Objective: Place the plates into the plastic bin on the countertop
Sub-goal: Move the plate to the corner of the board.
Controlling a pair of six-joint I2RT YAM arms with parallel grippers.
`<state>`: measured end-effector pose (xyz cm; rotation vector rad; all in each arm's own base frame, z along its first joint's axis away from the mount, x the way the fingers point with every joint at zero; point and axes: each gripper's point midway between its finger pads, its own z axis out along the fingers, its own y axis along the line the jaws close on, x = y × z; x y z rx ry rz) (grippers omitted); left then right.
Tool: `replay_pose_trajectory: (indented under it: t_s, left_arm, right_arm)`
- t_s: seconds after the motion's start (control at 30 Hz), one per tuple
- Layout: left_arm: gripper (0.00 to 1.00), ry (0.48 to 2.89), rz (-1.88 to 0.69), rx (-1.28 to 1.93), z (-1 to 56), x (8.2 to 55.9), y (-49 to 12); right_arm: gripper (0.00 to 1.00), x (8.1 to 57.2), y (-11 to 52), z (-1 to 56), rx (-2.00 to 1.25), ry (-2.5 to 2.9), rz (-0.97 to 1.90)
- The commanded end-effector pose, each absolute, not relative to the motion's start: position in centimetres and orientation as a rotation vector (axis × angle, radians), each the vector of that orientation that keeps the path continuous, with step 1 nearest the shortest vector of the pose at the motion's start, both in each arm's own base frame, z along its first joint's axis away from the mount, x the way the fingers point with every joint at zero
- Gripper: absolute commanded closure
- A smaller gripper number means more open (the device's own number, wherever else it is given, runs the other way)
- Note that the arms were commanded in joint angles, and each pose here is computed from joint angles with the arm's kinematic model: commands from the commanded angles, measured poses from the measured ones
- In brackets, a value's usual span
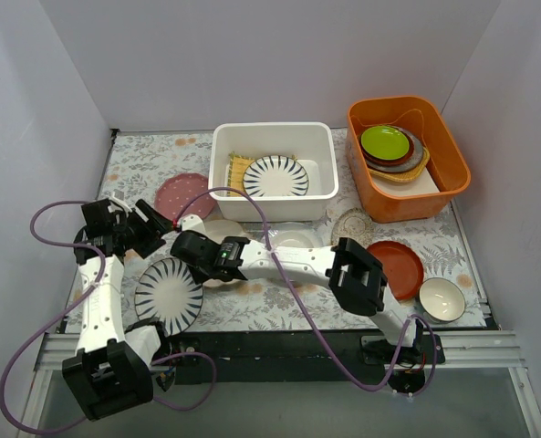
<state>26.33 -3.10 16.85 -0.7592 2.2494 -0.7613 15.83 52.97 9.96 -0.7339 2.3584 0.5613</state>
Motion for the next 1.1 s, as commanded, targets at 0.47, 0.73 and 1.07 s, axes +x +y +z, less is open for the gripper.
replay_pose_trajectory:
  t_s: [0.47, 0.73, 1.07]
  left_arm:
    - [1.00, 2.439, -0.723, -0.892, 11.8, 20.3, -4.6]
    - [1.00, 2.455, -0.743, -0.870, 11.6, 19.8, -5.4]
    - [1.00, 2.442, -0.740, -0.838, 11.9, 20.6, -5.2]
  right_arm:
    - [0.99, 17.5, 52.6, 15.2, -0.616, 2.268, 0.681]
    - [0.99, 17.8, 51.9, 16.0, -0.597, 2.250, 0.717]
    - [0.99, 17.3, 48.9, 16.5, -0.597, 2.277, 0.687]
